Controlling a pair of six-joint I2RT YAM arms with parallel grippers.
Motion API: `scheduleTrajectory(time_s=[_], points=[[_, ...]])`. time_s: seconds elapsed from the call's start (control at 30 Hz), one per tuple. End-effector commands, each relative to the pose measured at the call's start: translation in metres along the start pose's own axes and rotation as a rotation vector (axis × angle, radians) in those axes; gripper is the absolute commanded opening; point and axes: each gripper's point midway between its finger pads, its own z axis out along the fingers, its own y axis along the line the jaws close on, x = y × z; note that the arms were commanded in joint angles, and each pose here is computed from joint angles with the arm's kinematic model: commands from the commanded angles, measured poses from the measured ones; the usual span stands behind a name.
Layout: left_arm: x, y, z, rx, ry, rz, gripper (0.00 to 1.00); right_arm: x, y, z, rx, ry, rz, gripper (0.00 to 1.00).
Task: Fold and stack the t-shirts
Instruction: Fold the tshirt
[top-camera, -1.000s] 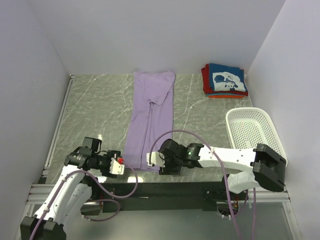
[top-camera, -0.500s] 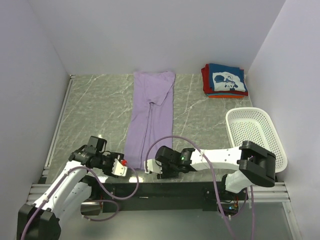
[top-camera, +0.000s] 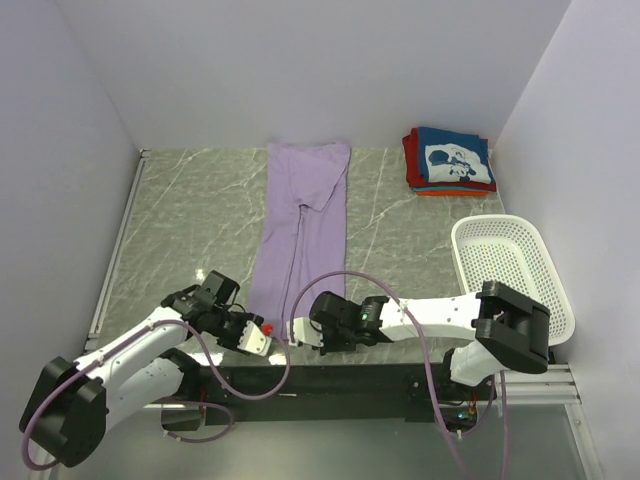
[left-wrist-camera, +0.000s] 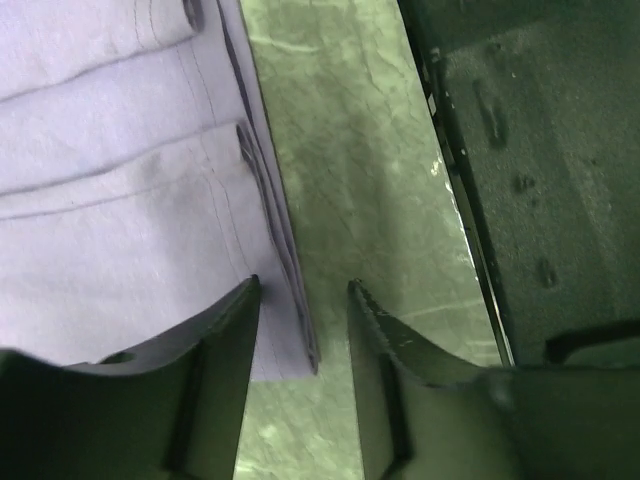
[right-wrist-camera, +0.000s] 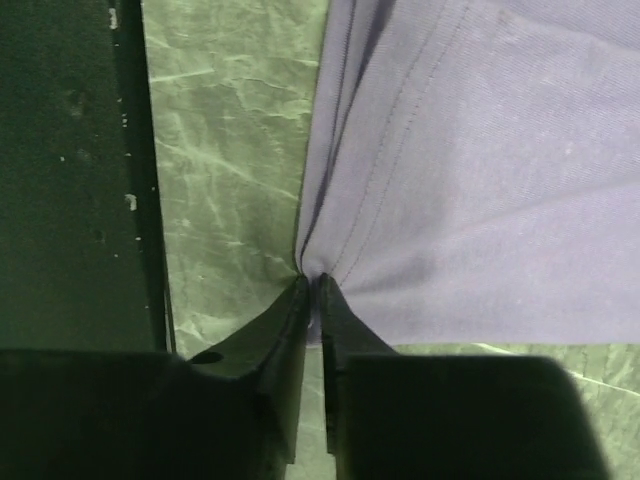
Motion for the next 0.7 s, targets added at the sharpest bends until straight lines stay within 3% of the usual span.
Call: scheduleTrajectory(time_s=[0.0,0.1,0.13,0.17,0.2,0.33,0.67], points=[[0.006,0.005,0.001,-0.013,0.057,-0.028,0.44,0.032,0.016,0.010,-0.054,0.108,0.006,0.14],[0.006,0.005,0.003,-0.002,0.075,-0.036,0.34,0.031,0.015,0.009,-0.049,0.103,0.006,0.03],[0.006,0.003,0.004,0.012,0.081,-0.043,0.27,0.030,0.015,0.009,-0.047,0.101,0.007,0.00],[0.005,0.004,0.004,0.013,0.087,-0.044,0.09,0.029,0.014,0.008,-0.046,0.098,0.004,0.00],[0.006,0.003,0.004,0.017,0.095,-0.047,0.05,0.028,0.015,0.008,-0.048,0.095,0.003,0.00],[0.005,0.002,0.005,0.021,0.099,-0.043,0.01,0.025,0.015,0.006,-0.053,0.079,-0.002,0.00],[-0.032,-0.005,-0.010,0.042,0.006,-0.028,0.00,0.005,0.020,-0.019,-0.065,-0.032,0.007,0.00]])
